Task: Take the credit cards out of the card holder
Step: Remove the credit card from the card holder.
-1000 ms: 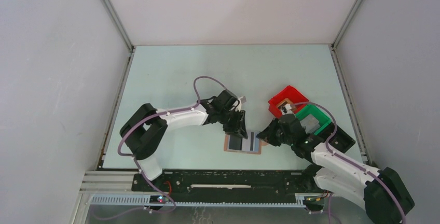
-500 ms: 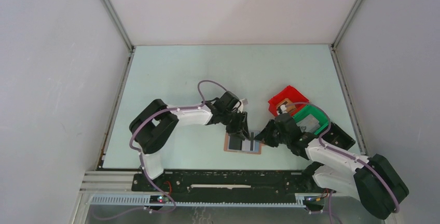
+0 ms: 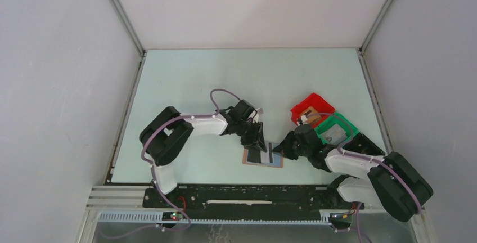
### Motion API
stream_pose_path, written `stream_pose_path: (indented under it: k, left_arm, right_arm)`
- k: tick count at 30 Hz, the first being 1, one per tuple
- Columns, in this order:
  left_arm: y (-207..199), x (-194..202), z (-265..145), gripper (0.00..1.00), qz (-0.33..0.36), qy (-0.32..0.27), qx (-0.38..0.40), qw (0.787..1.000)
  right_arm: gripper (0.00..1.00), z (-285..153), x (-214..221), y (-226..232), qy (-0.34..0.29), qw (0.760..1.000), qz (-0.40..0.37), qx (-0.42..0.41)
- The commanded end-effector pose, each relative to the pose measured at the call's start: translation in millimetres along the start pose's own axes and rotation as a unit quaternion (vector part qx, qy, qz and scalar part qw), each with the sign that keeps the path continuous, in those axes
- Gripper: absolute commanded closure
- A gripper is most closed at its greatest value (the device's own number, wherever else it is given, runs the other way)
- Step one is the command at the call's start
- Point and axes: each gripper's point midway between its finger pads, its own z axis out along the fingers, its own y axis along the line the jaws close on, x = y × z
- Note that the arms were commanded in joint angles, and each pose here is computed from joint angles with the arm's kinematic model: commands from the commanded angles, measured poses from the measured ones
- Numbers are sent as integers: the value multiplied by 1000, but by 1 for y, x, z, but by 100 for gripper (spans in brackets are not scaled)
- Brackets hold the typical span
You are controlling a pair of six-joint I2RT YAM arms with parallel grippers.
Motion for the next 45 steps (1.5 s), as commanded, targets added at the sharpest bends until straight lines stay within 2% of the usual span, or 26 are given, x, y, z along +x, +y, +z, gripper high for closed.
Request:
stream_pose_path:
  k: [1, 8, 15, 17, 18, 19, 28, 37, 40, 43, 45]
  left_arm:
    - [13, 7, 4, 61, -8, 12, -7, 1000]
    - [11, 3, 4, 70, -26, -4, 11, 1000]
    - [-9, -9, 4, 80, -51, -33, 77, 995]
    - [-12, -13, 3, 89, -56, -43, 90, 993]
    - [-12, -14, 3, 98, -60, -46, 90, 993]
    - [-11, -14, 2, 100, -62, -48, 89, 993]
    - [20, -23, -24, 100, -77, -90, 57, 991]
    - [35, -8, -36, 100, -45, -70, 25, 996]
    - [42, -8, -52, 100, -26, -74, -22, 997]
    - [34, -15, -76, 100, 12, -100, -44, 994]
    - [23, -18, -88, 100, 30, -108, -39, 993]
  right_arm:
    - [82, 1, 15, -49, 12, 997, 10, 82]
    - [82, 2, 16, -52, 14, 996, 15, 83]
    - [83, 3, 16, -51, 15, 997, 16, 80]
    - [83, 3, 16, -51, 14, 997, 16, 80]
    - [83, 3, 16, -51, 14, 997, 16, 80]
    - [83, 2, 16, -52, 14, 996, 16, 81]
    - [83, 1, 15, -54, 9, 996, 20, 82]
    - [83, 0, 14, -54, 11, 996, 19, 83]
    - [83, -5, 7, -49, 4, 997, 20, 78]
    - [77, -14, -7, -32, -13, 999, 11, 49]
    - [68, -23, -19, -8, -28, 999, -15, 7]
